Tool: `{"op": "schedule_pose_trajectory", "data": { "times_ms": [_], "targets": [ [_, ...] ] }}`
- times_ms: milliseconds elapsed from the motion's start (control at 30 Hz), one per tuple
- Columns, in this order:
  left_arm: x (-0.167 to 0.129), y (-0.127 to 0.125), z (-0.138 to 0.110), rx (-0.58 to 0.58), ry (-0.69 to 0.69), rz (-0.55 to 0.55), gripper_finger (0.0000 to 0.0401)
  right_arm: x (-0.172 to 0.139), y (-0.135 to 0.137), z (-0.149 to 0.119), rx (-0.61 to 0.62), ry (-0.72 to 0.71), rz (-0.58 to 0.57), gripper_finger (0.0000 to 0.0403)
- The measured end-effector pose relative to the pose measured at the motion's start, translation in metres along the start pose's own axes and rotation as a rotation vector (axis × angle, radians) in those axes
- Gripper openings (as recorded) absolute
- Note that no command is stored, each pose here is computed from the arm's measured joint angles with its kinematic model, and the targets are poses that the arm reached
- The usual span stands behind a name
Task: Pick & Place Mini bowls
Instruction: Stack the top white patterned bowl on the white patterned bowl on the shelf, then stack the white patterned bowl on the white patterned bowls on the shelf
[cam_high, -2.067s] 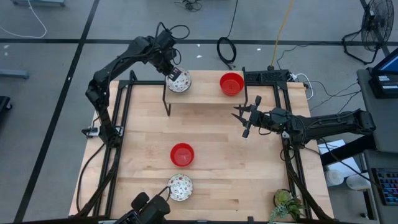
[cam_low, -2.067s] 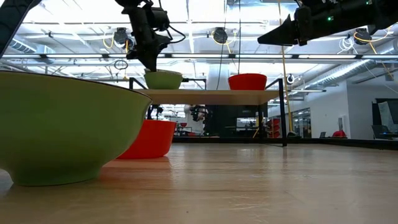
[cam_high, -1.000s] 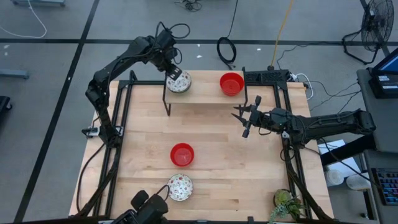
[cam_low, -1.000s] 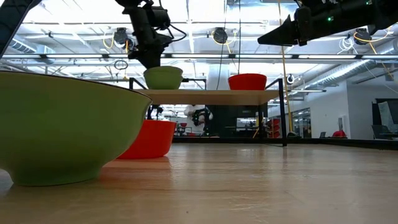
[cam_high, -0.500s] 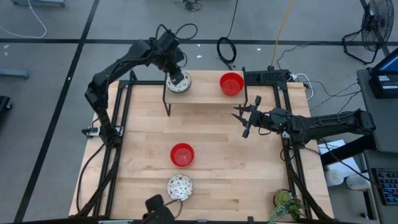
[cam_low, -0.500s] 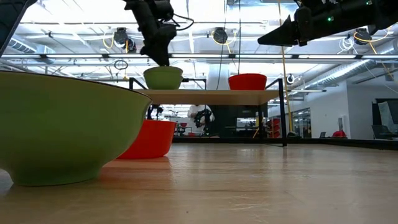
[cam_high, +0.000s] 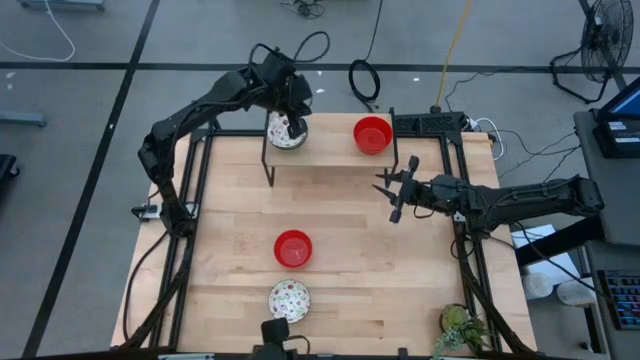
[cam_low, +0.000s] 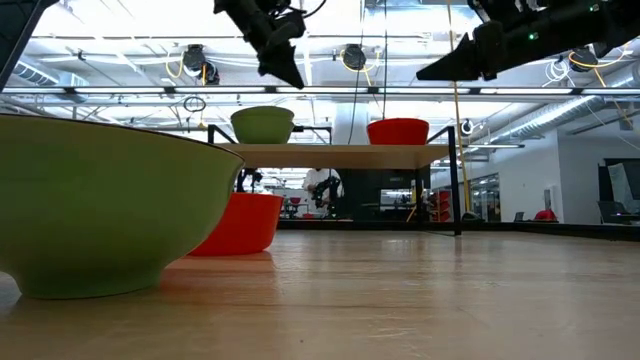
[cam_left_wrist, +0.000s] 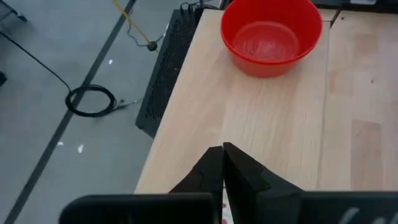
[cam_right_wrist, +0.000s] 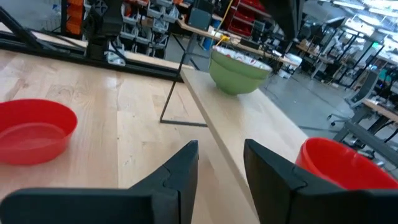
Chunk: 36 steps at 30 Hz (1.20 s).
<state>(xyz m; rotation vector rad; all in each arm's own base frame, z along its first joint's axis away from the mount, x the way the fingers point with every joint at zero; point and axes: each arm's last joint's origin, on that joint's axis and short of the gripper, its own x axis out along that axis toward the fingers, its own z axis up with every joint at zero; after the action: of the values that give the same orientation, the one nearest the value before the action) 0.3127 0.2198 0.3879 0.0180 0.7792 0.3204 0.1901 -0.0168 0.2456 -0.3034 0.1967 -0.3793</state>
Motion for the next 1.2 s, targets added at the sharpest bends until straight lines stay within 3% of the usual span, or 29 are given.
{"op": "schedule_pose_trajectory", "data": {
  "times_ms": [200, 467, 667, 800, 1033, 1200],
  "targets": [
    [0.002, 0.013, -0.014, -0.031, -0.105, -0.194, 0.0005, 0.0, 0.001, -0.002, 0.038, 0.024, 0.013, 0.0116],
    [-0.007, 0.003, -0.052, -0.066, -0.306, -0.115, 0.0002, -0.002, 0.007, -0.006, 0.091, 0.066, 0.048, 0.0116],
    [-0.008, -0.036, -0.089, -0.063, -0.645, -0.001, 0.0002, -0.003, 0.008, -0.006, 0.104, 0.068, 0.055, 0.0116],
    [0.004, -0.059, -0.114, -0.032, -0.848, 0.006, 0.0014, -0.002, 0.008, -0.006, 0.105, 0.066, 0.053, 0.0116],
    [0.02, -0.07, -0.128, -0.056, -0.833, 0.015, 0.0033, -0.002, 0.008, -0.004, 0.112, 0.049, 0.048, 0.0116],
    [0.023, -0.071, -0.131, -0.088, -0.779, 0.066, 0.0008, -0.002, 0.008, -0.004, 0.114, 0.046, 0.047, 0.0116]
  ]
}}
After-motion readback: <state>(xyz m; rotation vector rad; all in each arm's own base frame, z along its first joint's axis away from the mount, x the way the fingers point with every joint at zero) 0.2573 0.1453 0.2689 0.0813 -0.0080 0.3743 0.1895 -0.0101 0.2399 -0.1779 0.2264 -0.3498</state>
